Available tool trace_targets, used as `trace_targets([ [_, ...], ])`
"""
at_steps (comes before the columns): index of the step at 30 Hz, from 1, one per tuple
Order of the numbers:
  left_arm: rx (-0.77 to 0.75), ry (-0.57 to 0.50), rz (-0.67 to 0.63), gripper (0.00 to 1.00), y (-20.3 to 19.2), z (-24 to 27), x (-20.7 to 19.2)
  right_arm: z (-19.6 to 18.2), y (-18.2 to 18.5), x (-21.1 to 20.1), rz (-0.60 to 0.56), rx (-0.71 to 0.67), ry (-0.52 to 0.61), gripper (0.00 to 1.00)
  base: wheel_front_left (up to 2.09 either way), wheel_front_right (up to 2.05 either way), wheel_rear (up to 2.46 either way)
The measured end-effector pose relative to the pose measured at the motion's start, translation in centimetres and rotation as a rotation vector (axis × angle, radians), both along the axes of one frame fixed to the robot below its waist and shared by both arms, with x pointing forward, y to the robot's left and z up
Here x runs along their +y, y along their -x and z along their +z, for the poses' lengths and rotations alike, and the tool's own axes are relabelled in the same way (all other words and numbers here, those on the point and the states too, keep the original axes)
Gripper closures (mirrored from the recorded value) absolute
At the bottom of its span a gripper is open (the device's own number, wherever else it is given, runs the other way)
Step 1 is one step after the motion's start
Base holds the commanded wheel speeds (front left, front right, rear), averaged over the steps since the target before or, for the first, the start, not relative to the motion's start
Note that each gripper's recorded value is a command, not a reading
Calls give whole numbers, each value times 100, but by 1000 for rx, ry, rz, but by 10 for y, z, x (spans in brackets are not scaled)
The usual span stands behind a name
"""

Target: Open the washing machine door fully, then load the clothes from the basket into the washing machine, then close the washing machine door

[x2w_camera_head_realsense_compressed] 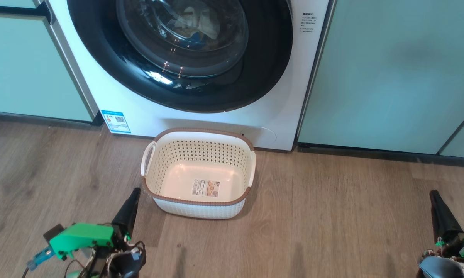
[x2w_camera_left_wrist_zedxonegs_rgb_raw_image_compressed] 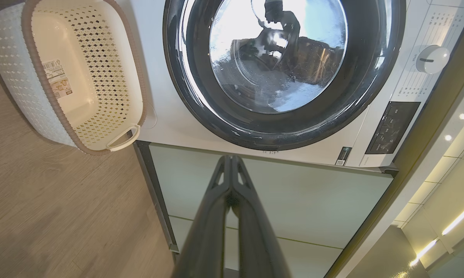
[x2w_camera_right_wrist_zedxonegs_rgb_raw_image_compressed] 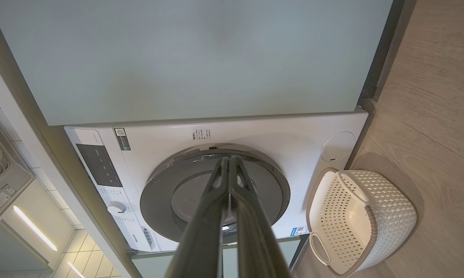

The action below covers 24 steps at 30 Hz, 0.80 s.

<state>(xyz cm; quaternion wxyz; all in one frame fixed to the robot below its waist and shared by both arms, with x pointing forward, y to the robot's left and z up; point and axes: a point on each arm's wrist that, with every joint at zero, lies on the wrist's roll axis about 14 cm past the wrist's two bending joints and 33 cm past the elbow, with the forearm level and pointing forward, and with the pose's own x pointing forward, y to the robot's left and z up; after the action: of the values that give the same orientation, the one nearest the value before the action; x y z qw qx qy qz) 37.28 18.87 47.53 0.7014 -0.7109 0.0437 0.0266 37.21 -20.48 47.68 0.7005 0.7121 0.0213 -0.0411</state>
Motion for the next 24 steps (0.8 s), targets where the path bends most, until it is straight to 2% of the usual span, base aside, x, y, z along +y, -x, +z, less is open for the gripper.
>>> trace_targets([
  [24,0,3,1,100,0,0,0,0,0,-2,-7,0,0,100,0,0,0],
])
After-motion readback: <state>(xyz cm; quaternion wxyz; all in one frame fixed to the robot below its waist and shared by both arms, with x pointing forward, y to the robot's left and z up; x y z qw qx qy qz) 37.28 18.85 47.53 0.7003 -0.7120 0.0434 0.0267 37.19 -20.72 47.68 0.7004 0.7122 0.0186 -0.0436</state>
